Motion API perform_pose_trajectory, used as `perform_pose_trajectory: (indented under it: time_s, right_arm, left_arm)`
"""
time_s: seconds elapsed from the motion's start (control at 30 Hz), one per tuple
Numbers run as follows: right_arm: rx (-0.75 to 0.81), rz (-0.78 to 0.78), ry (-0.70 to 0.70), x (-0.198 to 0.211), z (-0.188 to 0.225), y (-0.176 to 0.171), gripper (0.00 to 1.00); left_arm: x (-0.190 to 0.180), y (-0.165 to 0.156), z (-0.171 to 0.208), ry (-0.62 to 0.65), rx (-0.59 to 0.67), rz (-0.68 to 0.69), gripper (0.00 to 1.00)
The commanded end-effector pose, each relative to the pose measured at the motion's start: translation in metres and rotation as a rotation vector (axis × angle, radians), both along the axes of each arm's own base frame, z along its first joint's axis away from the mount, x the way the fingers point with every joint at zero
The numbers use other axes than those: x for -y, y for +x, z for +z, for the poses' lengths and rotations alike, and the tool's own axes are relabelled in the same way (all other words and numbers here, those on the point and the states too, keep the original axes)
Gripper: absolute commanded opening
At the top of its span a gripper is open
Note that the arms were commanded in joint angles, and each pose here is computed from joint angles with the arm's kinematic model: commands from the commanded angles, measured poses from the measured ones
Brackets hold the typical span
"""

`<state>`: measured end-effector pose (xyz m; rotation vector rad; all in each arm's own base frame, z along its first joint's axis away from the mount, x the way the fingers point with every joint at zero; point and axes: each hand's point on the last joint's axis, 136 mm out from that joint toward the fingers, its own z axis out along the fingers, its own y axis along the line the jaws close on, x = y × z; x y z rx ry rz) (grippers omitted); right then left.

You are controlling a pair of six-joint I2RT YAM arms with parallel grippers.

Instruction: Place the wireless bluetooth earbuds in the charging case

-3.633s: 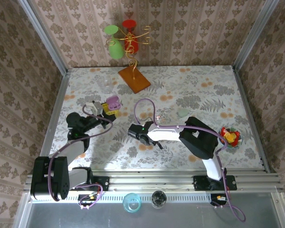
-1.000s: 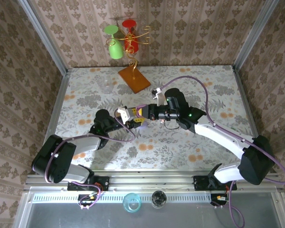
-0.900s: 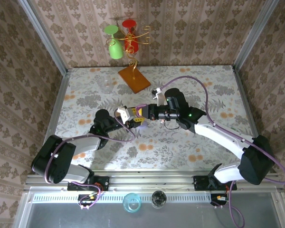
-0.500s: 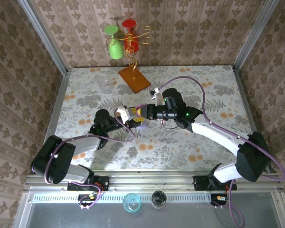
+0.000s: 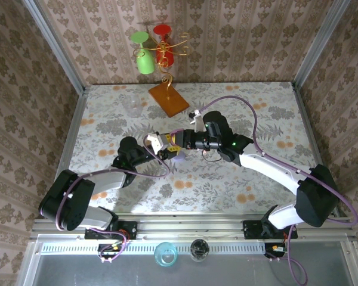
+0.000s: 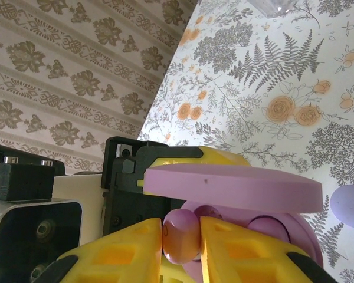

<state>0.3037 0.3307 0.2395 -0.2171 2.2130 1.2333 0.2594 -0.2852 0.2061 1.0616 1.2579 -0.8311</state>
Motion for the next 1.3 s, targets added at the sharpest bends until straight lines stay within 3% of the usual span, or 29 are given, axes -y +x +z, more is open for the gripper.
perform_pose_trajectory:
  time_s: [0.0,0.23,0.5,0.7,1.03,1.27]
  right_arm:
    - [0.002,-0.030,-0.054,0.010,-0.008,-0.002,0.28]
    - [0.029,-0.026,-0.048,0.014,0.004,-0.006,0.28]
    - [0.122,0.010,-0.022,0.021,0.032,-0.019,0.37]
    - [0.195,-0.018,-0.103,0.033,0.045,-0.015,0.40]
    - [0.103,0.031,-0.163,0.011,0.025,0.006,0.40]
    - [0.091,0.035,-0.138,0.016,0.019,-0.003,0.40]
  left_arm:
    - [0.003,0.001,0.028,-0.046,0.085,-0.002,0.25]
    - [0.001,0.004,0.028,-0.044,0.088,0.012,0.25]
    - [-0.004,0.004,0.020,-0.025,0.090,0.019,0.25]
    - [0.001,-0.004,0.002,0.092,0.087,0.000,0.26]
    - [0.006,-0.016,0.005,0.079,0.090,-0.015,0.26]
    - [0.001,-0.003,0.012,0.029,0.043,0.074,0.25]
